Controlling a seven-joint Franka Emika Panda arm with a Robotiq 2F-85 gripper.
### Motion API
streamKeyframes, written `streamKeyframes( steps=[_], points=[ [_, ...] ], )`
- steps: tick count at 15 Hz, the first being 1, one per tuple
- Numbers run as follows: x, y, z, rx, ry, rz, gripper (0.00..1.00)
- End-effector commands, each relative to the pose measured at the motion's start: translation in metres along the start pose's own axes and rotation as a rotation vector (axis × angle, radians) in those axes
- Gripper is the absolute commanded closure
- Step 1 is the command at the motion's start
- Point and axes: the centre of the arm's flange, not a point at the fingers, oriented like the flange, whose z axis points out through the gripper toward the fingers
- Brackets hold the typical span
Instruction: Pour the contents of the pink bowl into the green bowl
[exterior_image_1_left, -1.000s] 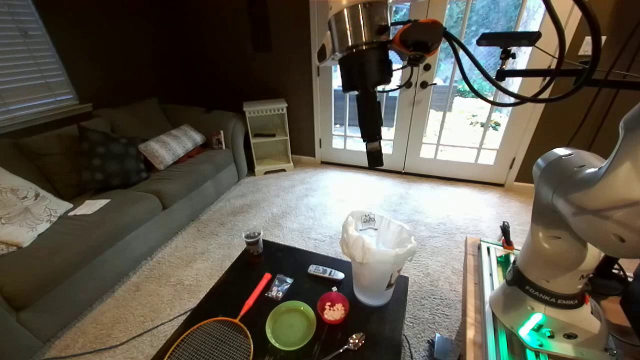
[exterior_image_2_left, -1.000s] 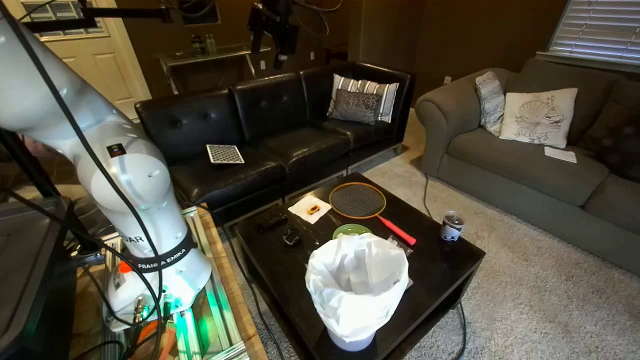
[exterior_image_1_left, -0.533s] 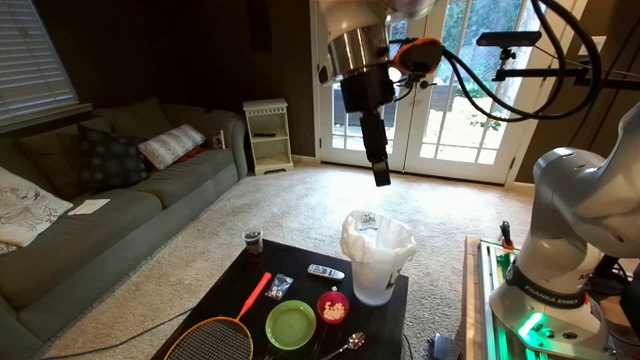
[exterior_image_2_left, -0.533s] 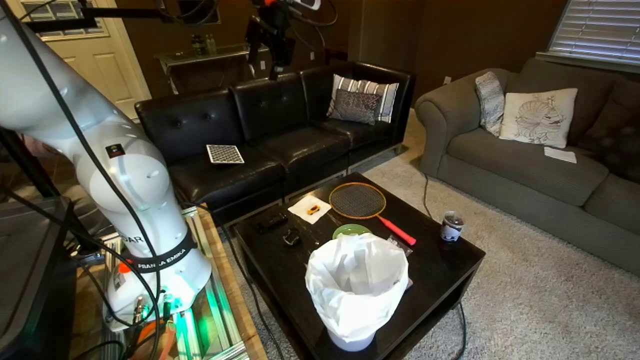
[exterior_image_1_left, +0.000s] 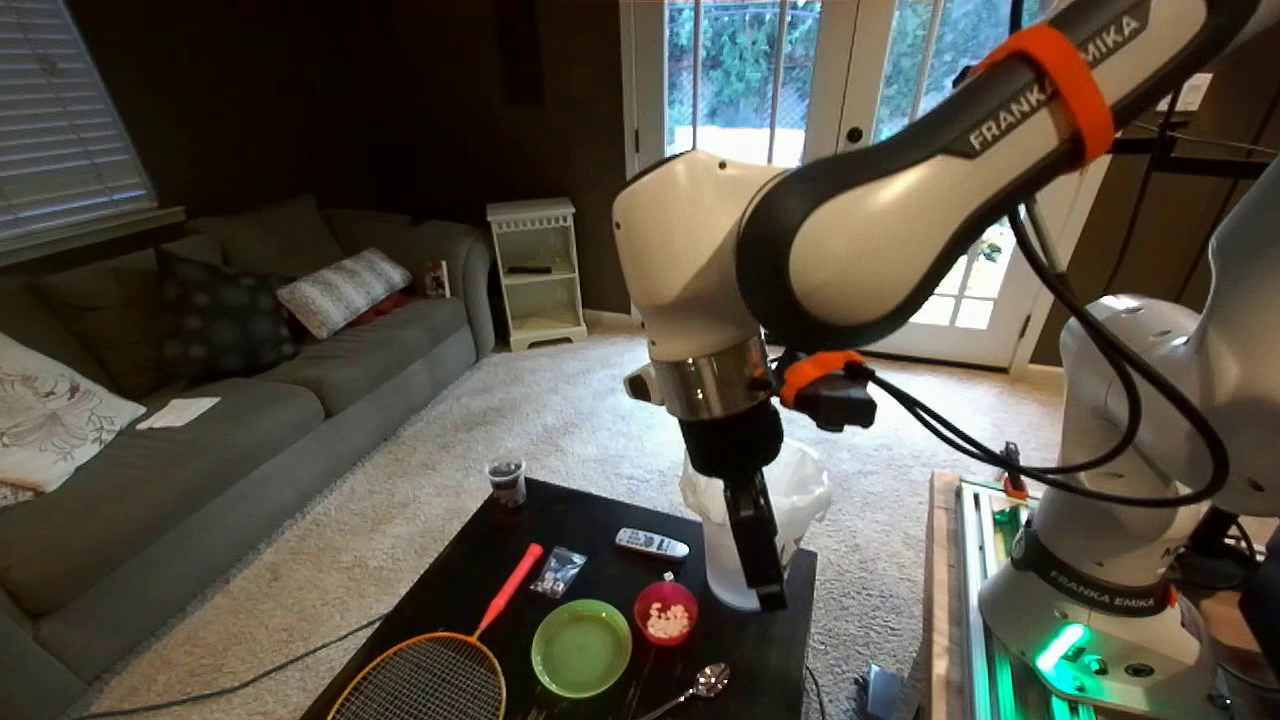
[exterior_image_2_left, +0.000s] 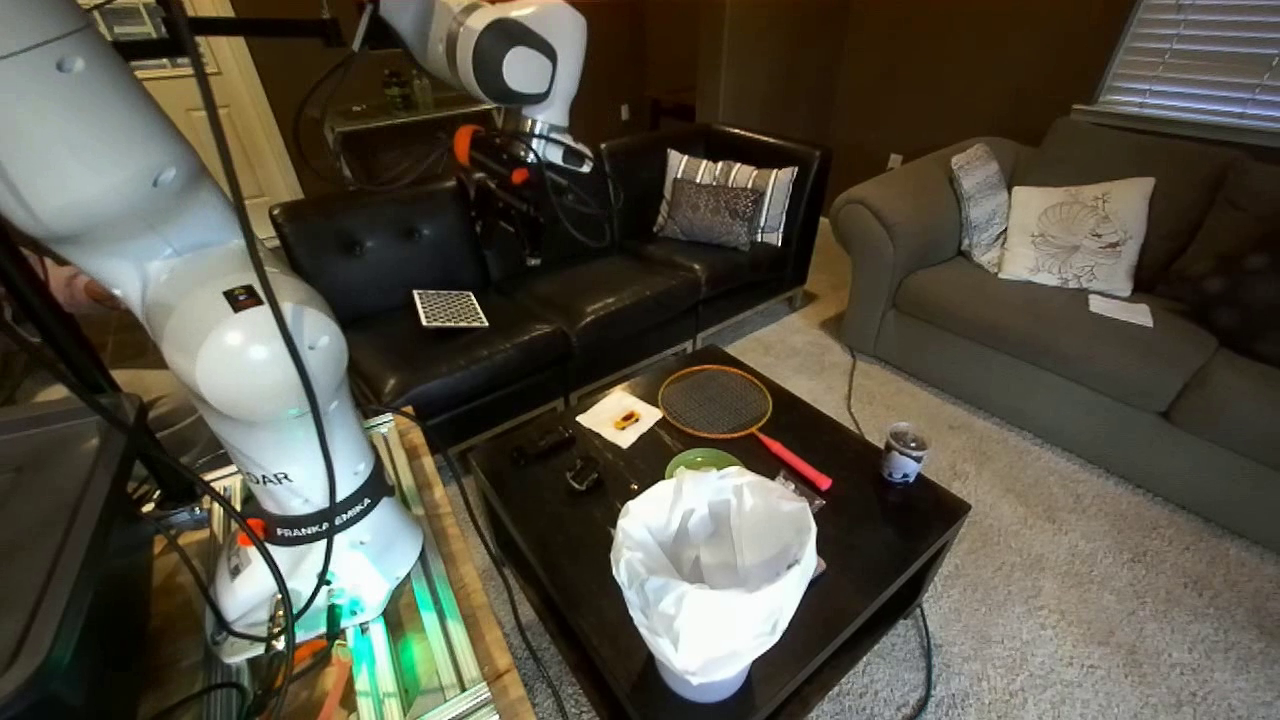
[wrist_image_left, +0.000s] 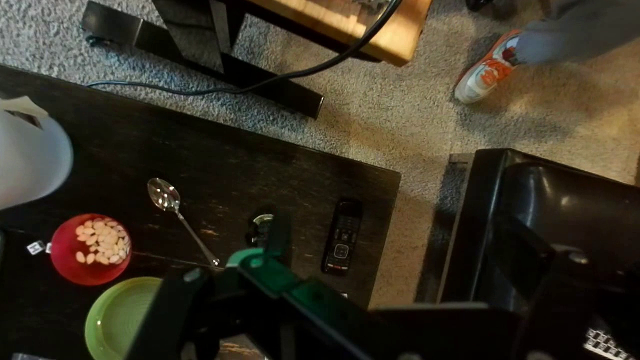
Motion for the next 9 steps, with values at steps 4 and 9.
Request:
streamKeyframes(
  steps=[4, 9],
  points=[
    [0.008, -0.005, 0.032, -0.014, 0.007, -0.016, 0.00],
    [0.019, 0.001, 0.049, -0.017, 0.018, -0.014, 0.00]
  ],
)
